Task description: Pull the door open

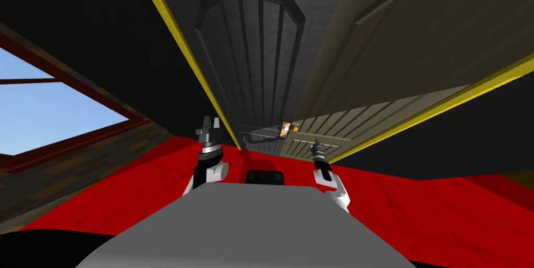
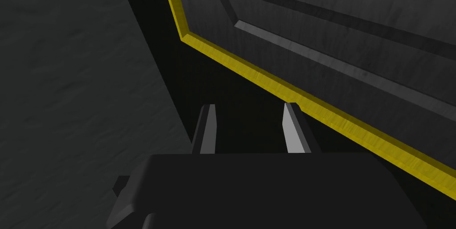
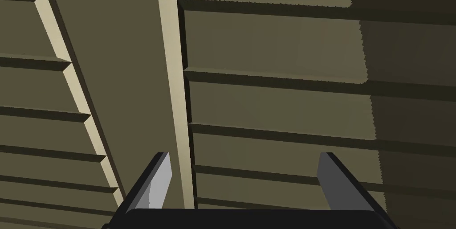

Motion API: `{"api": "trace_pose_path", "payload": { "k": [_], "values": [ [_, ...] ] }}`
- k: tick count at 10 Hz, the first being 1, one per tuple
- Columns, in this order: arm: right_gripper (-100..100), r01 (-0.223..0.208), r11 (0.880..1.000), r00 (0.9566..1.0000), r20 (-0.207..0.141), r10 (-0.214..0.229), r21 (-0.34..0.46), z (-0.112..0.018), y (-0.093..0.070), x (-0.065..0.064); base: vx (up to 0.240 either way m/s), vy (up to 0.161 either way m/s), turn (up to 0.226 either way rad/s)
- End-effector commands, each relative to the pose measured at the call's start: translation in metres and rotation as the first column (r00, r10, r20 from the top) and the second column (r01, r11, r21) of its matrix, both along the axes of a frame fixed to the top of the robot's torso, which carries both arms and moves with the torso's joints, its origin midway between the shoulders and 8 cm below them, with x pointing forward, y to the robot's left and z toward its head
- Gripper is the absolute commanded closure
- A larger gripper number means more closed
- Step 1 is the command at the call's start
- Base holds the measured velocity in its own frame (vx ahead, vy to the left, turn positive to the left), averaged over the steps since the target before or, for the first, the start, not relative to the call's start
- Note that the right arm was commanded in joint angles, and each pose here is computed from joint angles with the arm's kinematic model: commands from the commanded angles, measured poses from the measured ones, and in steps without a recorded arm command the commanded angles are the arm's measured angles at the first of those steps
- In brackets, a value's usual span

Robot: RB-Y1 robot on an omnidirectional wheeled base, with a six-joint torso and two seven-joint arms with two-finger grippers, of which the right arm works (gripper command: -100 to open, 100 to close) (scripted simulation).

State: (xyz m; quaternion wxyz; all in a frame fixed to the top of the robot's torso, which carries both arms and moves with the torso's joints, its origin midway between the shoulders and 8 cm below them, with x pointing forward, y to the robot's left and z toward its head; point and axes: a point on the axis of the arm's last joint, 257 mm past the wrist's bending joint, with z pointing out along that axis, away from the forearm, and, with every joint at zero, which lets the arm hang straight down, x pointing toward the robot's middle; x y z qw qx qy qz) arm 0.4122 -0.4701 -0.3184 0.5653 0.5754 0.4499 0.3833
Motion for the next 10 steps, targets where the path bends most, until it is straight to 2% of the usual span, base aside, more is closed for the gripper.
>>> {"api": "trace_pose_path", "payload": {
  "k": [1,3,5,6,7,10],
  "values": [
    [-100,-0.016,1.000,0.9997,0.017,0.016,0.009,0.005,0.009,0.008,0.169,-0.045,0.113],
    [-100,-0.056,0.998,0.9972,0.050,0.055,0.024,0.014,0.031,0.025,0.205,0.013,0.174],
    [-100,-0.096,0.995,0.9924,0.080,0.093,0.035,0.022,0.055,0.040,0.185,0.108,0.146],
    [-100,-0.083,0.996,0.9943,0.070,0.081,0.031,0.020,0.047,0.035,0.081,0.050,0.021],
    [100,-0.083,0.996,0.9943,0.070,0.081,0.031,0.020,0.047,0.035,-0.008,-0.004,-0.021],
    [100,-0.083,0.996,0.9943,0.070,0.081,0.031,0.020,0.047,0.035,-0.023,-0.011,0.015]
  ]
}}
